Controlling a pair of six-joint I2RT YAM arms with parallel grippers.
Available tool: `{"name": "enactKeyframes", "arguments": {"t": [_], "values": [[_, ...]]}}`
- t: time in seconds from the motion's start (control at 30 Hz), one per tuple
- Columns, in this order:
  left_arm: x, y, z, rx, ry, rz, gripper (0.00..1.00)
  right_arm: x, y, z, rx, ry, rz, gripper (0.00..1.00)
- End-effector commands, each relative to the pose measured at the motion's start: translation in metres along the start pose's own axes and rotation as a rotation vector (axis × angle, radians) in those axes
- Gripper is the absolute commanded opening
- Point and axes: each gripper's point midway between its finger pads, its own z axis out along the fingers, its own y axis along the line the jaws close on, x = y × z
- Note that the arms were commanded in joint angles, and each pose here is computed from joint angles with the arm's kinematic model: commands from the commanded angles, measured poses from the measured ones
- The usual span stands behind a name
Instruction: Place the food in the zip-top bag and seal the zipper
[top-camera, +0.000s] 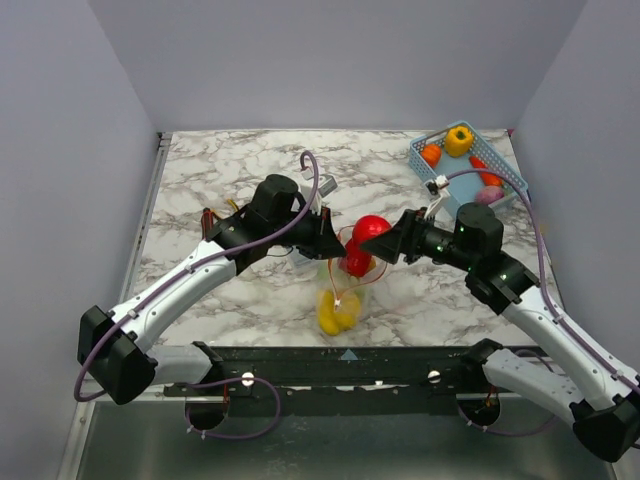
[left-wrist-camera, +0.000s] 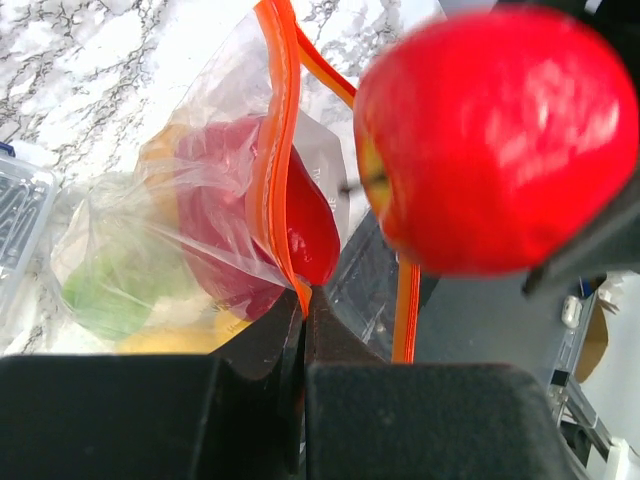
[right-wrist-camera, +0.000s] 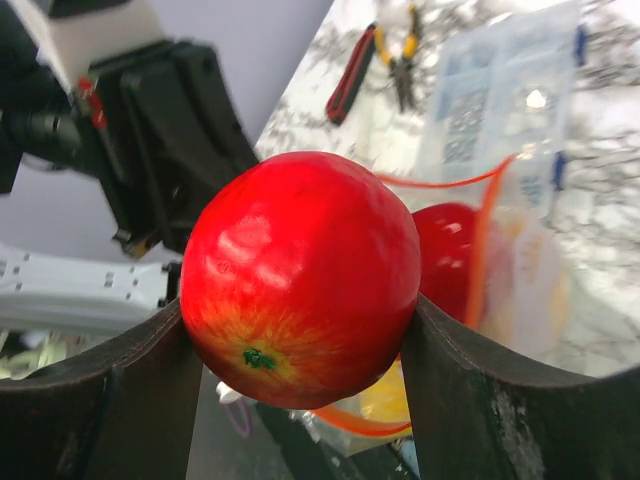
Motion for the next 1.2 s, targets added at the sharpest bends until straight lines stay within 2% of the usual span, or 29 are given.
{"name": "enactKeyframes", "arguments": {"t": [0.0,0.07,0.2,0.27,0.47,0.57,0.73,0.8,0.87,1.03,1.17], "values": [[-0.017,-0.011,-0.013,0.001,-0.073,0.052,0.0,0.021,0.028,0.0,-0.102,0.07,-0.065,0.01],[-0.017,-0.012,-0.013,0.01,-0.073,0.051,0.0,0.027,0.022,0.004,-0.054,0.074,-0.056,0.01],[-0.017,-0.013,-0.014,0.015,-0.084,0.054,0.0,0.042,-0.023,0.007,0.203,0.094,-0.047,0.01],[-0.017,-0.013,-0.013,0.019,-0.084,0.049,0.0,0.047,-0.031,0.006,0.259,0.102,-0.08,0.08],[-0.013,-0.014,-0.009,0.04,-0.062,0.029,0.0,0.079,-0.015,0.009,0.201,0.257,-0.253,0.21],[-0.013,-0.014,-0.009,0.041,-0.061,0.029,0.0,0.093,0.001,0.008,0.143,0.302,-0.321,0.32],[-0.011,-0.017,-0.007,0.062,-0.05,0.019,0.0,0.088,-0.004,0.013,0.206,0.299,-0.294,0.57],[-0.011,-0.017,-0.006,0.063,-0.049,0.017,0.0,0.08,-0.014,0.015,0.29,0.258,-0.272,0.7],[-0.011,-0.017,-0.007,0.063,-0.05,0.02,0.0,0.075,-0.019,0.016,0.336,0.23,-0.243,0.78],[-0.012,-0.019,-0.009,0.067,-0.054,0.026,0.0,0.057,-0.033,0.013,0.472,0.143,-0.169,0.86],[-0.013,-0.021,-0.011,0.071,-0.058,0.028,0.0,0.04,-0.032,0.009,0.523,0.091,-0.152,0.88]]}}
